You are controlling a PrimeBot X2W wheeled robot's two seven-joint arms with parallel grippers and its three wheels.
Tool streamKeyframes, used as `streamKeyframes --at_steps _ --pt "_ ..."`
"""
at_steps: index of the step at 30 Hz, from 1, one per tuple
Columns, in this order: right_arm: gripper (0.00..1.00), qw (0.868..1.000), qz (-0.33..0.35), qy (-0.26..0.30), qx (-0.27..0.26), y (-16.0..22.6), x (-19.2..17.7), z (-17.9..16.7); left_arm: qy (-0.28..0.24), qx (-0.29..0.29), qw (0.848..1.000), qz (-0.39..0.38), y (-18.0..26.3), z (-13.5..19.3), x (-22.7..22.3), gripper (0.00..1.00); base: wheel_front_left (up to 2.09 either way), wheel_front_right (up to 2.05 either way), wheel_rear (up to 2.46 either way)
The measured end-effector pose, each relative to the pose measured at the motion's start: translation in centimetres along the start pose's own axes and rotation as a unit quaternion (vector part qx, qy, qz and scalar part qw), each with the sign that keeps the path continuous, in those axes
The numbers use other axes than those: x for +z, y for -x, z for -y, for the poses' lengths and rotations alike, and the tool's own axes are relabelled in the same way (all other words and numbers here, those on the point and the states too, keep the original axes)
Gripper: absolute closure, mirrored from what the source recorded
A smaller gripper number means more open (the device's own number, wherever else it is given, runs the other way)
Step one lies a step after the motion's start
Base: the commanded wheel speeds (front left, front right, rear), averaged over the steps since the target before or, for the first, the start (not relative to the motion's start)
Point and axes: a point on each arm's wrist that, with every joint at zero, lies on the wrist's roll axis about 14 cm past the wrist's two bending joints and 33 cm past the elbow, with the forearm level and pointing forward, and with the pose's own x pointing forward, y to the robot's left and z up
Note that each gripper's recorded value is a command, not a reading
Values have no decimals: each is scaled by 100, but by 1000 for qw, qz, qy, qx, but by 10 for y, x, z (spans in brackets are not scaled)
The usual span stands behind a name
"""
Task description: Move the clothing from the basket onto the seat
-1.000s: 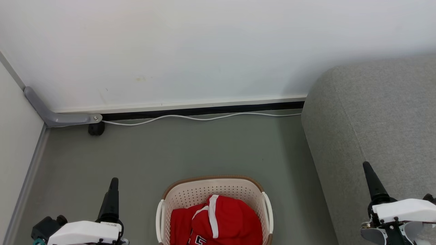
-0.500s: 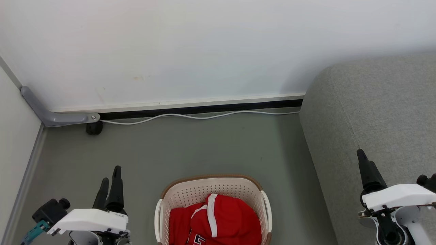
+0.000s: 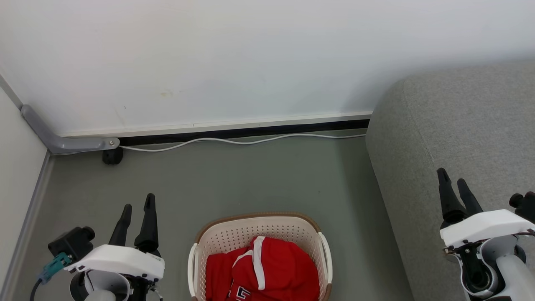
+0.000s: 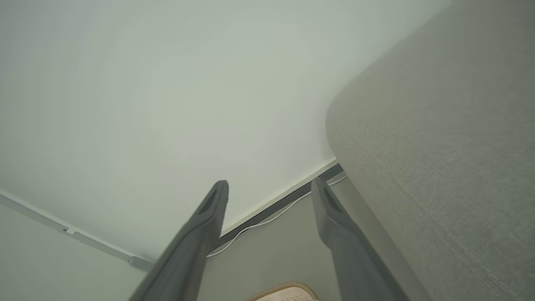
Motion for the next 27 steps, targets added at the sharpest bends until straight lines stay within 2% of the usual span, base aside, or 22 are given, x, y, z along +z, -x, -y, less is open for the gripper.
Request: streamKeyframes --at_steps 15,27 --pt "0 996 15 91 21 -3 11 -5 -96 -25 995 21 -8 15 10 0 0 0 0" --pt "0 985 32 168 38 -8 23 -11 -172 -39 983 39 -11 23 15 0 0 0 0"
